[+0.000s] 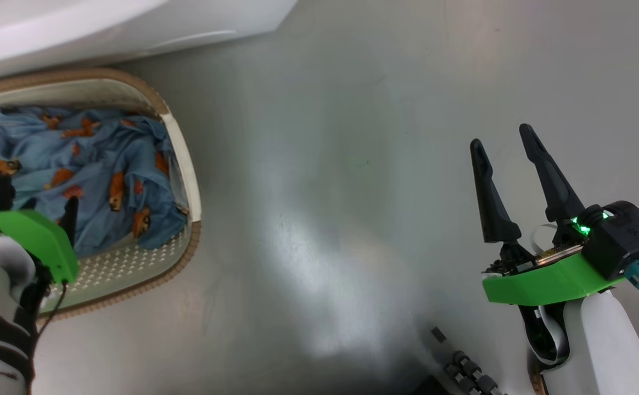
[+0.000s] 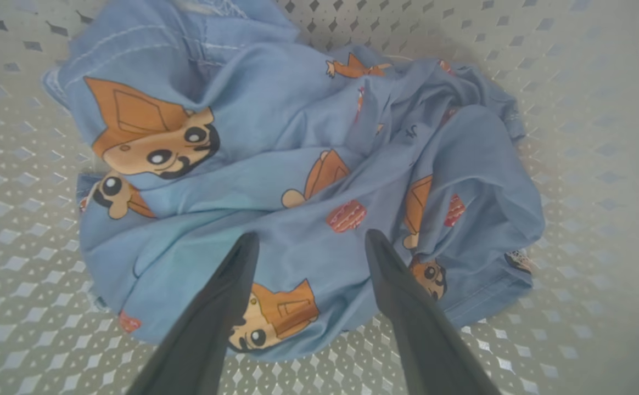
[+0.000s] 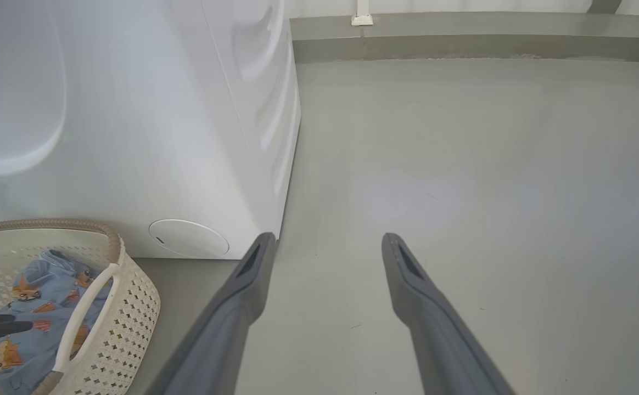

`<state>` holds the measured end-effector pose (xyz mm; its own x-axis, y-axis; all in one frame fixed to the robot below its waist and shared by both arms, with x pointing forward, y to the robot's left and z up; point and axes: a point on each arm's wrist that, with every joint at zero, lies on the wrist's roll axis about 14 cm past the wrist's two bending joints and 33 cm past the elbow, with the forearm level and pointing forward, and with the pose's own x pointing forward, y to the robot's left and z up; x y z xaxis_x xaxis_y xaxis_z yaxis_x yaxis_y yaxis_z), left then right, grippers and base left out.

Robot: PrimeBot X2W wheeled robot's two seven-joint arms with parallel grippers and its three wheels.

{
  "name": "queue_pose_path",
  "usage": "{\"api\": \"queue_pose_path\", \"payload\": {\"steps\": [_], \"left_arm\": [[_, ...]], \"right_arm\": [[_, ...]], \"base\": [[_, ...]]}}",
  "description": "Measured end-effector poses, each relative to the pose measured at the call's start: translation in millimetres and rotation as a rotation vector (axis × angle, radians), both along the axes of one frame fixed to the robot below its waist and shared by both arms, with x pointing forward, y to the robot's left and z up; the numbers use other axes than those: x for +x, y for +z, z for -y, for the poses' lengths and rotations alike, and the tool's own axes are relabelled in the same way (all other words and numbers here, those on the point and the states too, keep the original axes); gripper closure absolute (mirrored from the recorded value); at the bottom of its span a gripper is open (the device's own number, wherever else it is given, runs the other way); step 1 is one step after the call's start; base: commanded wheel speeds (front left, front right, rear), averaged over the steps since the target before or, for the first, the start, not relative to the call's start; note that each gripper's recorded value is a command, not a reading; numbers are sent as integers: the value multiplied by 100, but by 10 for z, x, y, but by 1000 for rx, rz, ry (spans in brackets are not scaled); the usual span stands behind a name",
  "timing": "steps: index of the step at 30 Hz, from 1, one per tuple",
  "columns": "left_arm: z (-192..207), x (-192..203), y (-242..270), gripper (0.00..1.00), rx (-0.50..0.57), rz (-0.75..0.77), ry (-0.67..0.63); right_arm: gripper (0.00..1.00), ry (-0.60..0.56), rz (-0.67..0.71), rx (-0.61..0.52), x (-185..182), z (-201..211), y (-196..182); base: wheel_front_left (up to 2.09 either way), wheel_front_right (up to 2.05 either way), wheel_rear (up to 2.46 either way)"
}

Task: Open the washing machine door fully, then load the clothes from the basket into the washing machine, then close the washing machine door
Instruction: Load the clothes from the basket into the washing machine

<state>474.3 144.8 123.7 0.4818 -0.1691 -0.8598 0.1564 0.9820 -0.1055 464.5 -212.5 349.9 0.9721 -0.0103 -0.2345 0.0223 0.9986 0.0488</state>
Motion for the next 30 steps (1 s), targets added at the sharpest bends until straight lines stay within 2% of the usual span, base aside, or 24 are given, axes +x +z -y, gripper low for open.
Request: {"api": "queue_pose_path", "payload": {"steps": [19, 20, 21, 22, 23, 24, 30], "left_arm": [[122, 217, -454, 0, 0, -58, -48], [132, 206, -457, 48, -1, -59, -52], [150, 194, -461, 56, -2, -61, -56], [162, 197, -460, 56, -1, -53, -59], [175, 199, -459, 75, -1, -46, -63], [184, 207, -453, 100, -3, -38, -66], [174, 213, -444, 100, -1, 1, -61]], "right_arm": [[0, -10, -60, -55, -37, 149, -301], [0, -8, -67, -54, -53, 143, -320], [0, -5, -72, -55, -60, 137, -339], [0, -1, -74, -55, -56, 130, -352], [0, 2, -73, -56, -49, 127, -359], [0, 4, -73, -56, -42, 123, -367], [0, 21, -84, -46, -26, 67, -446]], "base": [[0, 0, 0], [0, 0, 0], [0, 0, 0], [0, 0, 0], [0, 0, 0], [0, 0, 0], [0, 0, 0]]}}
